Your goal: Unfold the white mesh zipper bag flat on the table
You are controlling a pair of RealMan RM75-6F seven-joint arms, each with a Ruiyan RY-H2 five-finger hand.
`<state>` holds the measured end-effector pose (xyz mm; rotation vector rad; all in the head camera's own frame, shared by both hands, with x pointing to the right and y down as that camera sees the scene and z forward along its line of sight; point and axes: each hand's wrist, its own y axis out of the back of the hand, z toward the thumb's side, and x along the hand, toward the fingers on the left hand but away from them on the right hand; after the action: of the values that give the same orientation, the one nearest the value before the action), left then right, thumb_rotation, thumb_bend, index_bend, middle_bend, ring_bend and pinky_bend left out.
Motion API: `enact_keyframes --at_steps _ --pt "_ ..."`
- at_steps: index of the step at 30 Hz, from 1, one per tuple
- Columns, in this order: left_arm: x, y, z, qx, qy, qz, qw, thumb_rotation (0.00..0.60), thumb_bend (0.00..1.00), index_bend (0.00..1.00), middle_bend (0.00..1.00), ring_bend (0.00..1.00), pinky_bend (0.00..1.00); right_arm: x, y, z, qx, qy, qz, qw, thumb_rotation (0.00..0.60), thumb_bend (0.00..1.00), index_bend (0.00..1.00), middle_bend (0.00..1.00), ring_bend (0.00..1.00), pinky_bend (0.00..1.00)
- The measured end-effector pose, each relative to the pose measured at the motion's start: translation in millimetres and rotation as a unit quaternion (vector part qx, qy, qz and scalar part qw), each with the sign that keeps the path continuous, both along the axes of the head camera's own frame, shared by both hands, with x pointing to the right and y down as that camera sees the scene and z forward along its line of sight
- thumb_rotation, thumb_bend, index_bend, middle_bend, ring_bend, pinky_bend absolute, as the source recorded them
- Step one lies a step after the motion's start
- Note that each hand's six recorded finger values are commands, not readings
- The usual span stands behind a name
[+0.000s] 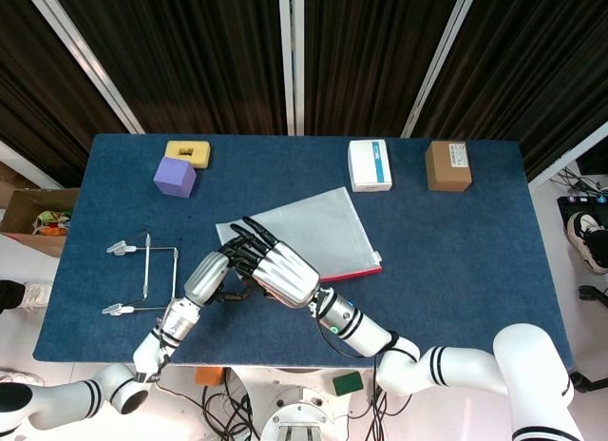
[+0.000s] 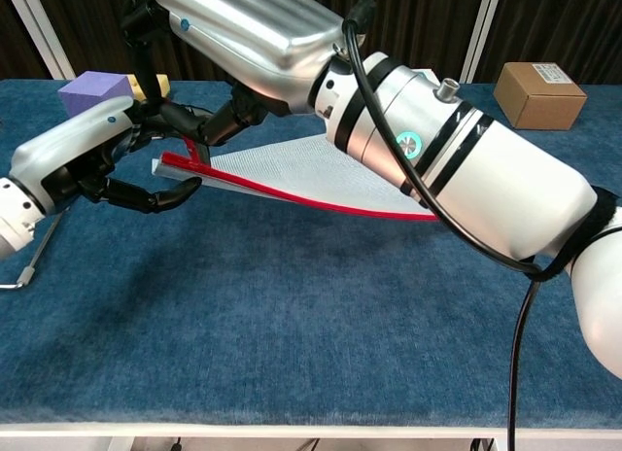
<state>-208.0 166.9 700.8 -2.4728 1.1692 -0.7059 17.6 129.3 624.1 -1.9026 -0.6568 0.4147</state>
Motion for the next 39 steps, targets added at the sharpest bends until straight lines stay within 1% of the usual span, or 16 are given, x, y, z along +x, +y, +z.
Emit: enact_keyframes --at_steps 2,5,10,16,19,22,26,29,33,35,39 --pt "0 0 0 -0.004 0.009 -0.006 0.9999 0.6 0.46 0.6 0.24 0.1 0.14 1 0 1 0.0 0.001 0.001 1.0 0.6 0.48 0.67 0.28 0.0 0.0" --pt "-1 -1 -1 -0.014 0.027 -0.015 0.9994 0.6 0.48 0.62 0.25 0.1 0.14 6 0 3 0.002 0.004 0.003 1.0 0.6 0.48 0.67 0.28 0.0 0.0" --pt "-4 -2 -2 -0.028 0.049 -0.027 0.998 0.6 0.49 0.62 0.25 0.1 0.14 14 2 5 0.011 0.009 0.003 0.9999 0.6 0.48 0.67 0.28 0.0 0.0" --pt "-9 -4 -2 -0.061 0.095 -0.054 0.9922 0.6 0.5 0.62 0.26 0.1 0.14 29 10 12 0.032 0.027 -0.008 0.9991 0.6 0.48 0.67 0.28 0.0 0.0" --pt "-12 -4 -3 -0.08 0.123 -0.07 0.9867 0.6 0.5 0.62 0.26 0.1 0.14 39 13 16 0.043 0.037 -0.01 0.9983 0.6 0.48 0.67 0.27 0.0 0.0" --pt "-15 -5 -3 -0.101 0.153 -0.087 0.9792 0.6 0.5 0.63 0.26 0.1 0.14 48 15 19 0.049 0.047 -0.01 0.9977 0.6 0.48 0.67 0.27 0.0 0.0" --pt "-20 -8 -2 -0.132 0.196 -0.111 0.9654 0.6 0.51 0.63 0.26 0.1 0.14 56 16 22 0.057 0.056 -0.01 0.9968 0.6 0.48 0.67 0.27 0.0 0.0" --pt "-23 -10 -2 -0.145 0.218 -0.125 0.9569 0.6 0.51 0.63 0.26 0.1 0.14 61 17 25 0.061 0.063 -0.011 0.9961 0.6 0.48 0.67 0.27 0.0 0.0" --pt "-28 -12 0 -0.157 0.237 -0.142 0.9481 0.6 0.51 0.63 0.26 0.1 0.14 68 18 27 0.06 0.068 -0.009 0.9958 0.6 0.48 0.67 0.27 0.0 0.0" --pt "-34 -15 2 -0.155 0.237 -0.15 0.9472 0.6 0.51 0.63 0.26 0.1 0.14 73 19 28 0.061 0.071 -0.007 0.9956 0.6 0.48 0.67 0.27 0.0 0.0" --pt "-46 -19 7 -0.137 0.215 -0.158 0.9539 0.6 0.51 0.63 0.26 0.1 0.14 91 23 29 0.063 0.084 -0.003 0.9945 0.6 0.48 0.67 0.27 0.0 0.0"
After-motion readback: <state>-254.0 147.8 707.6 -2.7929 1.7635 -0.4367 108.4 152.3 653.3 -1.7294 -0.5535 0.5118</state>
